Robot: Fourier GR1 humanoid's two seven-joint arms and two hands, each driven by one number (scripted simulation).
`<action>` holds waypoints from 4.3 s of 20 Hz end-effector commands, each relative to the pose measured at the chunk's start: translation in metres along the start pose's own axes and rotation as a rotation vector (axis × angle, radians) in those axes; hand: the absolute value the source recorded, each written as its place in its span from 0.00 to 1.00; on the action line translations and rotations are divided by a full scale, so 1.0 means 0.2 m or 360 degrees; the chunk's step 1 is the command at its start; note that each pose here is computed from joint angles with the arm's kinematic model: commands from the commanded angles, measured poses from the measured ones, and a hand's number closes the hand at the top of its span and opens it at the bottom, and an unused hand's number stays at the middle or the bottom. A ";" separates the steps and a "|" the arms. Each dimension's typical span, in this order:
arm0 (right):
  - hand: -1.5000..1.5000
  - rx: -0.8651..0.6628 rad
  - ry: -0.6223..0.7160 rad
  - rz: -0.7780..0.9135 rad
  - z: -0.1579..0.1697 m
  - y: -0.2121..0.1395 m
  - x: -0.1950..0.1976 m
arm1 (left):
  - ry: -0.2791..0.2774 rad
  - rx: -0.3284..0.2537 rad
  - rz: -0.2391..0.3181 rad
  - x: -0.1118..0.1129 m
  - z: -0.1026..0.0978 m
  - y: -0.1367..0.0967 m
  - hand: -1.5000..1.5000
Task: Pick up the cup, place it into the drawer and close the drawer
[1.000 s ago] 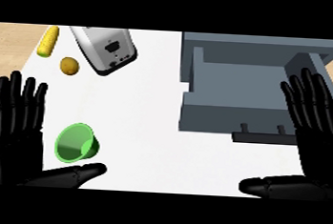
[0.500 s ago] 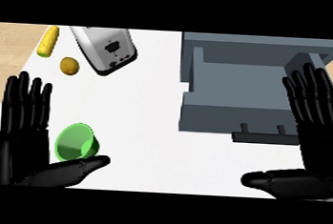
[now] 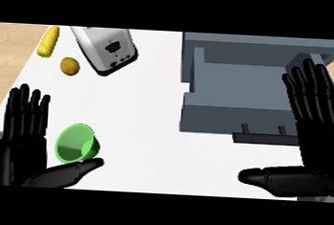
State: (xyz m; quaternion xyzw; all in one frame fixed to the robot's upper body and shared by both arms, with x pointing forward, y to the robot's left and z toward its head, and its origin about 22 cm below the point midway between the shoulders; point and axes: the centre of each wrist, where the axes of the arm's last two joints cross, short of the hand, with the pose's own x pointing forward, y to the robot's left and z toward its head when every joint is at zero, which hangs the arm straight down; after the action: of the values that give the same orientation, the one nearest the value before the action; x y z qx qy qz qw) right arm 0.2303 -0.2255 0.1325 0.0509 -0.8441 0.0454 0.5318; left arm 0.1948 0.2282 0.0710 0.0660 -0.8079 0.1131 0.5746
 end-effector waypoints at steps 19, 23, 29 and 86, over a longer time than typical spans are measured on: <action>0.00 0.0045 0.0014 -0.0016 0.06 -0.02 0.05 | 0.0240 0.0155 -0.0111 -0.51 0.21 0.26 0.00; 0.00 0.0045 0.0009 -0.0020 0.10 -0.09 0.01 | 0.0261 0.0142 -0.0119 -0.49 0.11 0.34 0.00; 0.00 0.0036 -0.0003 -0.0024 0.08 -0.07 0.07 | 0.0273 0.0178 -0.0096 -0.71 0.31 0.37 0.00; 0.00 0.0058 0.0023 -0.0004 0.03 -0.06 0.07 | 0.0020 -0.0044 0.0335 -1.11 0.10 0.47 1.00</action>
State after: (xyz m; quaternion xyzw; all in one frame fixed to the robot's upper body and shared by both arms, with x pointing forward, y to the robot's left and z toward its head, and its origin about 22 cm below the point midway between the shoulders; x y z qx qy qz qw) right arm 0.2198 -0.2437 0.1390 0.0645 -0.8389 0.0612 0.5369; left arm 0.2271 0.2934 -0.1576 -0.0104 -0.7784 0.1747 0.6029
